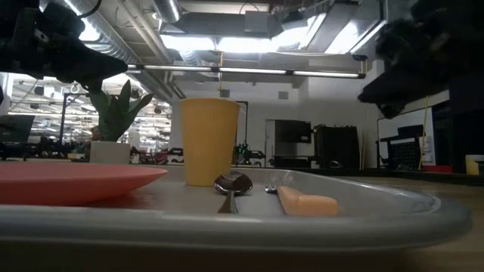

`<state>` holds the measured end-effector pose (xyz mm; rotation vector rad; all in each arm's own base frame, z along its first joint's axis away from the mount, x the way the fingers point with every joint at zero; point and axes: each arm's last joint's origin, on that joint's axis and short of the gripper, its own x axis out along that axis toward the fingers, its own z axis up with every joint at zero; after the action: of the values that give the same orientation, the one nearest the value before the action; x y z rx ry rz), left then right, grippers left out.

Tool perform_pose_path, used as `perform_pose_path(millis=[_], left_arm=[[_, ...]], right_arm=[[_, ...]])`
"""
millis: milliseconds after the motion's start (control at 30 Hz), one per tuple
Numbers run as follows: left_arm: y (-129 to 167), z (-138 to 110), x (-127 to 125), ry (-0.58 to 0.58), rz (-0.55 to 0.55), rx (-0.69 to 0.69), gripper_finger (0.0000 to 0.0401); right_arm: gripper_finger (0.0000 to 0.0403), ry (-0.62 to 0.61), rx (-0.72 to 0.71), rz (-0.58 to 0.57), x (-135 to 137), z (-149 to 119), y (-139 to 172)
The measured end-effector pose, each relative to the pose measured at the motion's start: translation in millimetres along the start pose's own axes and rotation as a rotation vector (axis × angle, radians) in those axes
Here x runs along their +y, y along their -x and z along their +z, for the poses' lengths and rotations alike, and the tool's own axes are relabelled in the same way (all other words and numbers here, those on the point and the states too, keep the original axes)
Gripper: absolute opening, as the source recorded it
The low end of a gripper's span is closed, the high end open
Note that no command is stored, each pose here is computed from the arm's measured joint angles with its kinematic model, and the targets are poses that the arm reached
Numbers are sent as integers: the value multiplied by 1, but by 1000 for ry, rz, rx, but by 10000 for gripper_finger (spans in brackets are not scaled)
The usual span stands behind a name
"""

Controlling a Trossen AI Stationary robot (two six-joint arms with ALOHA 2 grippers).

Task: Pick and place plate/cup/fork/spoon on tray
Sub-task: Return to Home Position

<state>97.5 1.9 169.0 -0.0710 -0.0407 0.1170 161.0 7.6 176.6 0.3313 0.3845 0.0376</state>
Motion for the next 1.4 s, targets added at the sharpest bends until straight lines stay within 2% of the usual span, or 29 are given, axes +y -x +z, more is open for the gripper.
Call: perform_pose_path(millis=[100,500,733,967,1233,1400], left_arm=[[0,0,0,0,0,0,41],[0,0,0,0,0,0,41],[0,0,0,0,0,0,41],[0,0,0,0,0,0,41],[0,0,0,0,0,0,41],[0,0,0,0,0,0,41]], right_arm=[[86,12,-65,44,-2,-9,9],[86,70,-255,103,-8,-31,33],[86,71,-193,83,-10,-39,37],[86,133,-277,122,-8,-35,47],[86,128,-381,156,-5,-30,56],[86,134,-386,154,-5,-30,57]])
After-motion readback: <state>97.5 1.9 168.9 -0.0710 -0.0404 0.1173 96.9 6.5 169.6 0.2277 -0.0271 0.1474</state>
